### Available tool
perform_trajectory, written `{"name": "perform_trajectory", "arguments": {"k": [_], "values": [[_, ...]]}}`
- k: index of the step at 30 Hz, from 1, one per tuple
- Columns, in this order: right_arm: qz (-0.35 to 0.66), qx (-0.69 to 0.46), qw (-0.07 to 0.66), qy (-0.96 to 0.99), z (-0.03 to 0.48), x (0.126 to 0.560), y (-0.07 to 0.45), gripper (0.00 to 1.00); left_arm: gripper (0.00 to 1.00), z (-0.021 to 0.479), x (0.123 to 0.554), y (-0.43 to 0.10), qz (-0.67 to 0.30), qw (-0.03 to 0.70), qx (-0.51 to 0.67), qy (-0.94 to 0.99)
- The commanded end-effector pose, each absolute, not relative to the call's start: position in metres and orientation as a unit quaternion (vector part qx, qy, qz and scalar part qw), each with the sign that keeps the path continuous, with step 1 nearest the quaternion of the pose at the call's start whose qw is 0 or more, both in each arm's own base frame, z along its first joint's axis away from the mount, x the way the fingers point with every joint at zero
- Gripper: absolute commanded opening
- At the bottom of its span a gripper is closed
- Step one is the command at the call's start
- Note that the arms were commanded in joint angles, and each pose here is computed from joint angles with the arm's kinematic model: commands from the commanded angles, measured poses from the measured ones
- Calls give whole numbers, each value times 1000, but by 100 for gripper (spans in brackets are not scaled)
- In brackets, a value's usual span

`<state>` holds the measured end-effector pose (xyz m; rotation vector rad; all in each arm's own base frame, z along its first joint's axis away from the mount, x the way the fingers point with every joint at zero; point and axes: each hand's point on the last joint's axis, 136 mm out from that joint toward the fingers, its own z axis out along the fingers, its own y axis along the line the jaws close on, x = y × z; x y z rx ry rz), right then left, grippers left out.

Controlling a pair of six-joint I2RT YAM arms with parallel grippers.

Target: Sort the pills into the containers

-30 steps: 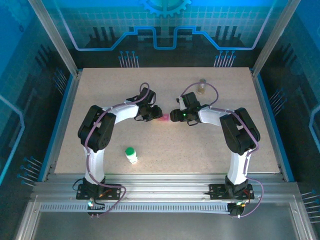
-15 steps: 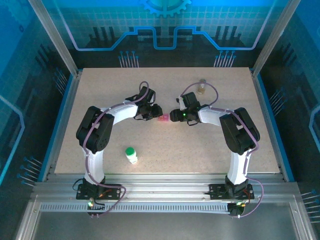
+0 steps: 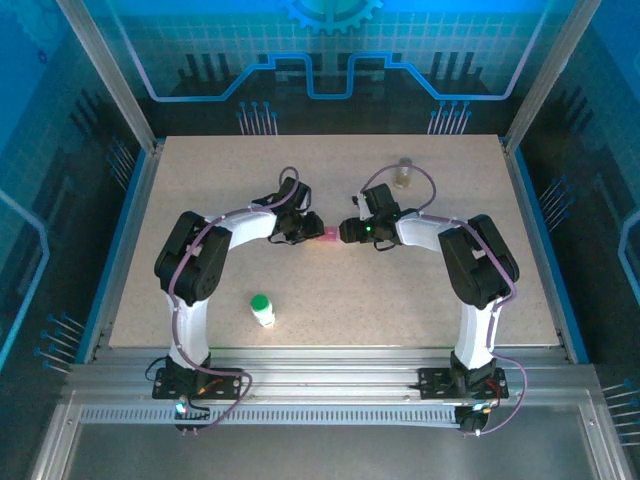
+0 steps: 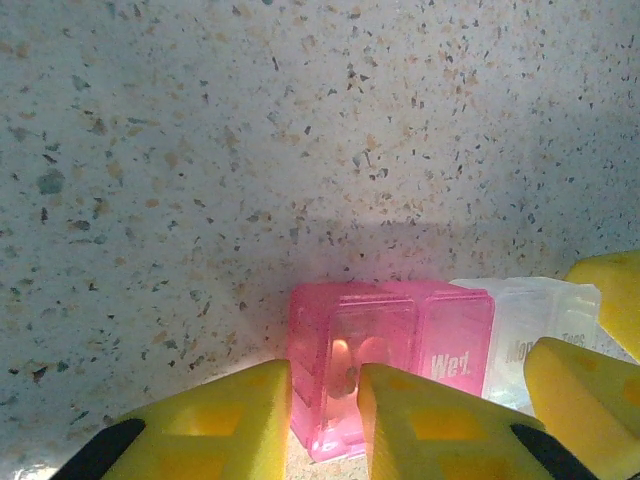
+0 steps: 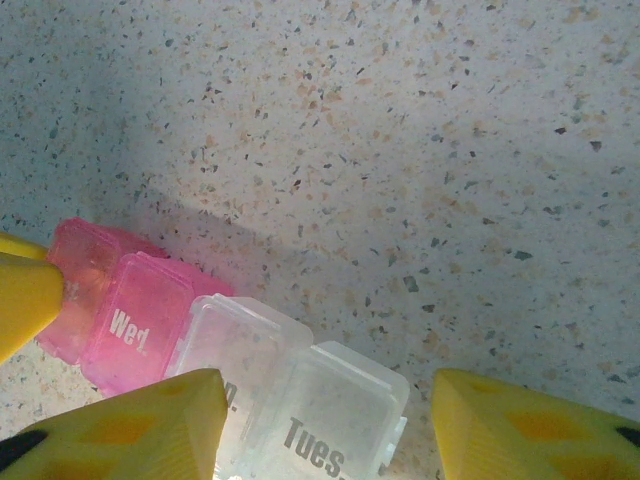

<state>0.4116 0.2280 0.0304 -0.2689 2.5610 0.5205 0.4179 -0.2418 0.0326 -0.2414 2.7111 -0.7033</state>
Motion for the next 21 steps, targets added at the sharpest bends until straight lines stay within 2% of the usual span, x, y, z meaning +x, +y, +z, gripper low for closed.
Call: {"name": "perform_trajectory", "arguments": {"k": [1, 7, 14, 21], "values": [[161, -106, 205, 960, 0, 393, 217, 58, 26, 31, 408, -233, -220, 157, -79, 960], [183, -139, 189, 955, -7, 401, 224, 58, 28, 75, 403, -249, -268, 179, -60, 945], [246, -202, 201, 926, 11, 416, 246, 58, 34, 105, 410, -230, -233, 229, -2, 945], [252, -292, 217, 897, 35, 433, 260, 58, 37, 119, 428, -221, -219, 284, 80, 930]]}}
